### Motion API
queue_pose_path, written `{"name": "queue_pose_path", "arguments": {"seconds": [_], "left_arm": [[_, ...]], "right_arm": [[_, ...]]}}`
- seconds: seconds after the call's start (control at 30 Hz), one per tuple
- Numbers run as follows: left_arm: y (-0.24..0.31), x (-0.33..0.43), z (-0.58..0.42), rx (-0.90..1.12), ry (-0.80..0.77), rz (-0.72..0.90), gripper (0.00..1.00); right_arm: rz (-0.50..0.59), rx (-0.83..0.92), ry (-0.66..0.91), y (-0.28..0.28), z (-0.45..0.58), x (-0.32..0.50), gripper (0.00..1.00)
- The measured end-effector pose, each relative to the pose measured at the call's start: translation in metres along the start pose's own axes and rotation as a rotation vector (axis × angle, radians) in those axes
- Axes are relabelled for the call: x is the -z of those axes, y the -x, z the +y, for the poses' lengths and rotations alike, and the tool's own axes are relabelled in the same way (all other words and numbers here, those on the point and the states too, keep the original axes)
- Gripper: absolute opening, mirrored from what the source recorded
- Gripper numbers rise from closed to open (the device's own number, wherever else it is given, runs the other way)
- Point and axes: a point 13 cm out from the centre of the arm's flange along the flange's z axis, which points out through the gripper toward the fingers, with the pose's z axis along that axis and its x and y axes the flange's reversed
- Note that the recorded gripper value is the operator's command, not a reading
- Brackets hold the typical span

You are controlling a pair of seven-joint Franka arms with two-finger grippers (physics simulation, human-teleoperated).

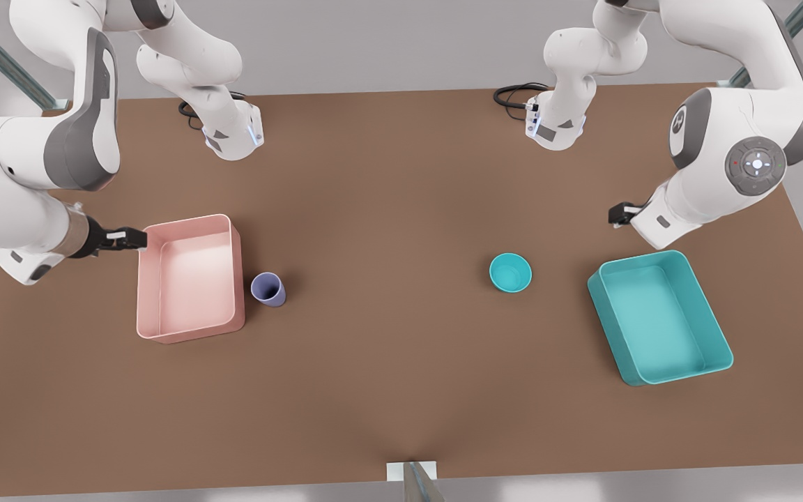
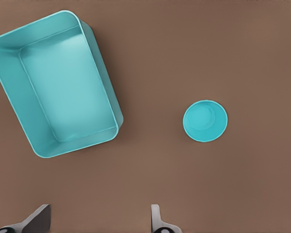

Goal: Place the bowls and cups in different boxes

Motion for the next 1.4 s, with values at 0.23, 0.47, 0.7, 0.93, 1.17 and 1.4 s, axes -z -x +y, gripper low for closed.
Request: {"name": "queue_pose_path", "arguments": {"seconds": [0.23,0.47,0.7,0.93,1.17,1.4], "left_arm": [[0.043,-0.185,-0.045,-0.059,-0.064,0.184,1.0],[0.074,-0.311,-0.092,0.018,-0.232,0.076,1.0],[0.092,-0.364,-0.124,0.027,-0.271,0.027,1.0],[0.092,-0.373,-0.127,0.017,-0.27,0.006,0.24],[0.091,-0.349,-0.133,0.008,-0.277,-0.005,0.21],[0.133,-0.209,-0.057,0.094,-0.296,-0.178,0.21]], "right_arm": [[0.031,0.136,0.015,0.061,0.078,-0.062,1.0],[0.028,0.263,-0.009,0.116,0.178,-0.159,1.0],[-0.008,0.265,-0.02,0.079,0.2,-0.226,1.0],[-0.095,0.253,-0.023,0.078,0.217,-0.266,1.0],[-0.121,0.232,-0.029,0.077,0.216,-0.288,1.0],[-0.1,0.213,-0.033,0.072,0.214,-0.315,1.0]]}}
